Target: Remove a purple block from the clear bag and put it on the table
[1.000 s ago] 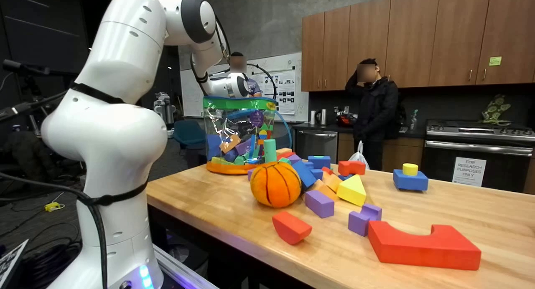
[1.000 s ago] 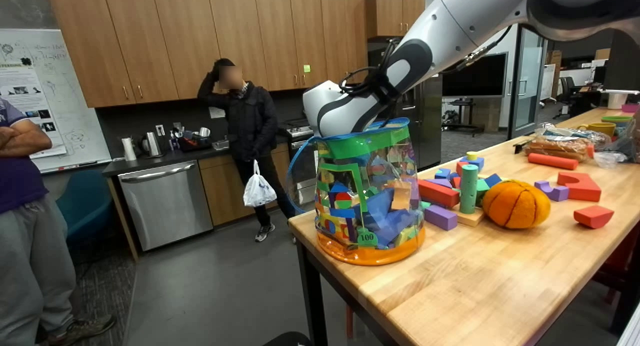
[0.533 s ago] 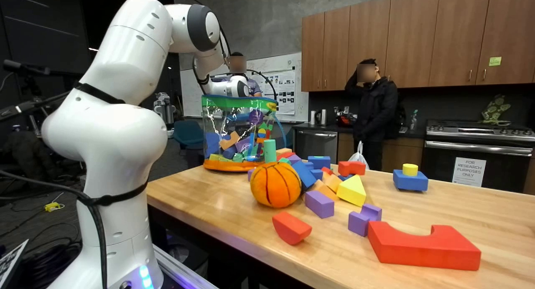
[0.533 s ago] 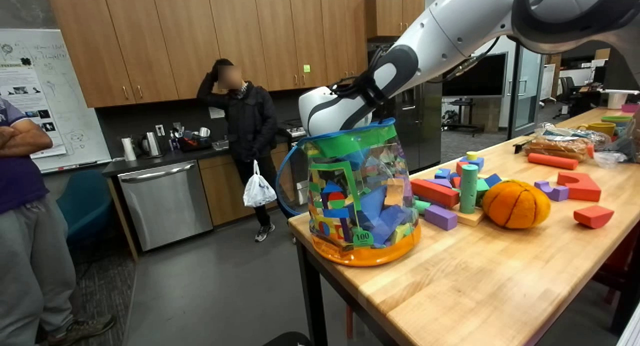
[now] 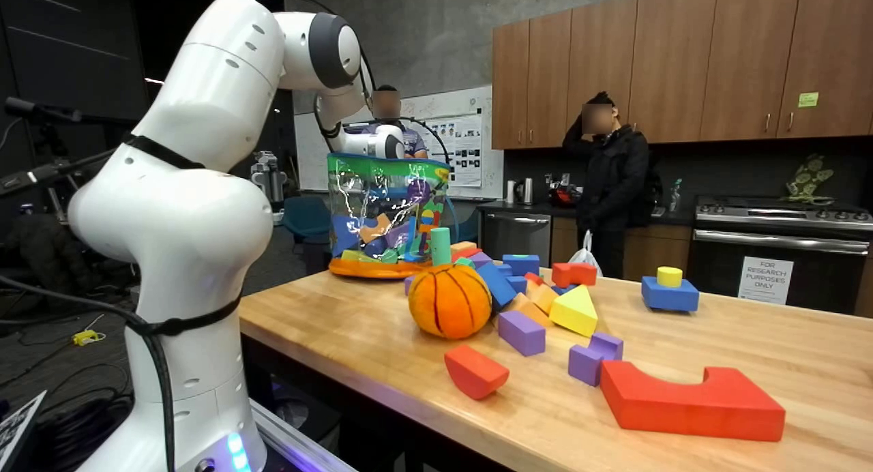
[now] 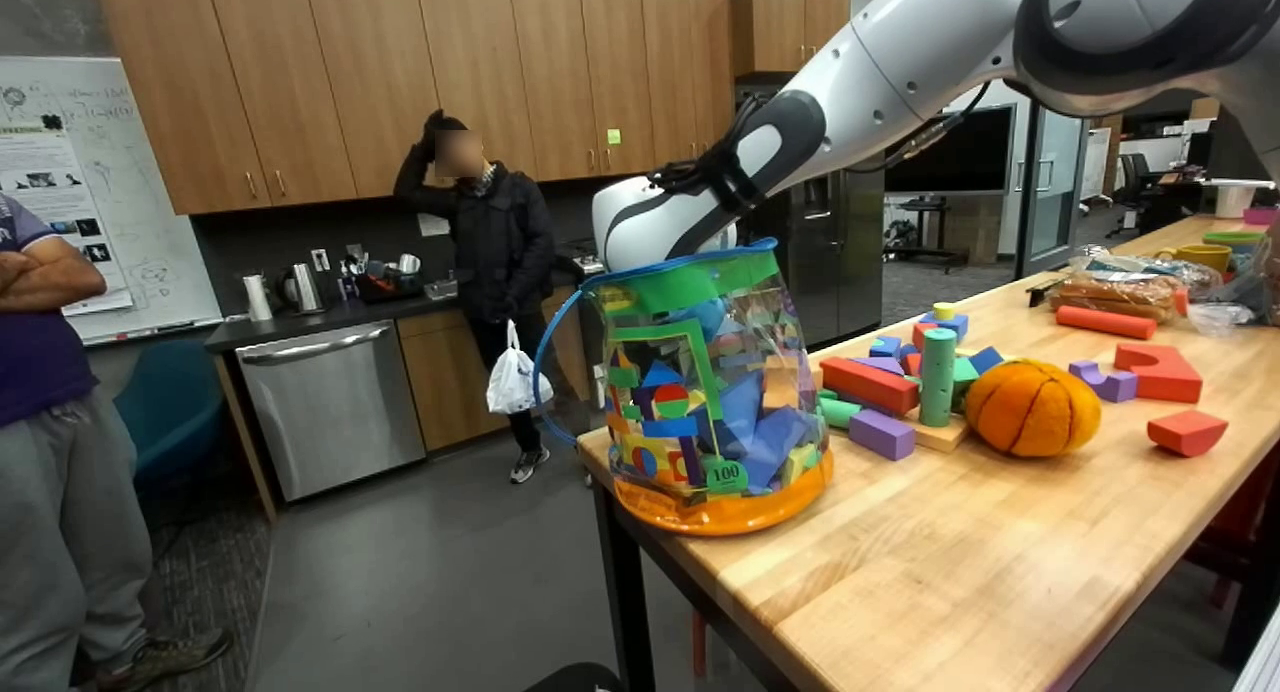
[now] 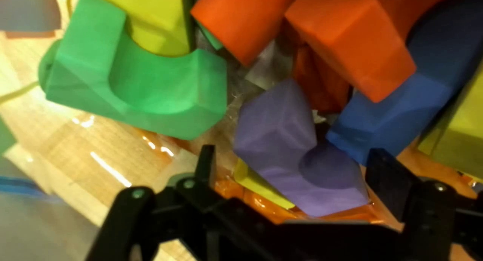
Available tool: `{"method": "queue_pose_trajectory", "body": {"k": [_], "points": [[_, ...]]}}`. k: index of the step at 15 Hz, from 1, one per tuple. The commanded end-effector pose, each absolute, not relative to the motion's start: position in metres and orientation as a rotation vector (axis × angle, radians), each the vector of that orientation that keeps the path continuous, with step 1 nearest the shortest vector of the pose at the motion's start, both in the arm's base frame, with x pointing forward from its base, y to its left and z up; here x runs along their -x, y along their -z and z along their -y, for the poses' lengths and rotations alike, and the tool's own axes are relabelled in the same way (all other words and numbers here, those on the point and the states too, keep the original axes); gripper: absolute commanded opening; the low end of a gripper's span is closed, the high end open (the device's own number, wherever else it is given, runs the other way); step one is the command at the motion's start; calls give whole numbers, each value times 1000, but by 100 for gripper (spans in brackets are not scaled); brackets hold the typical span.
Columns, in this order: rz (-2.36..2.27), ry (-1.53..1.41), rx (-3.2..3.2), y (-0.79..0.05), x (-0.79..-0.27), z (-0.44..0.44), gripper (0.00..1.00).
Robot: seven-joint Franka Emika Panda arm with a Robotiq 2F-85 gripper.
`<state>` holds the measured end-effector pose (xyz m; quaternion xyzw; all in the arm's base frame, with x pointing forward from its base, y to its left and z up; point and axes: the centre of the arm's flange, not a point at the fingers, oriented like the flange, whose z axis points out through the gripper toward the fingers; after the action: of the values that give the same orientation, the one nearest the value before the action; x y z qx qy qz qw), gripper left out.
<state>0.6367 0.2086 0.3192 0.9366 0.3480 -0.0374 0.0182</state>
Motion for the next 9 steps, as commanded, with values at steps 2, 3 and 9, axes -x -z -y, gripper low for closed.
{"method": "queue_pose_trajectory", "body": {"k": [2, 3, 9], "points": [[-1117, 123, -2922, -309, -640, -208, 100], [-1109, 118, -2922, -310, -640, -208, 100], [-1076, 54, -2887, -309, -652, -211, 100]]}}
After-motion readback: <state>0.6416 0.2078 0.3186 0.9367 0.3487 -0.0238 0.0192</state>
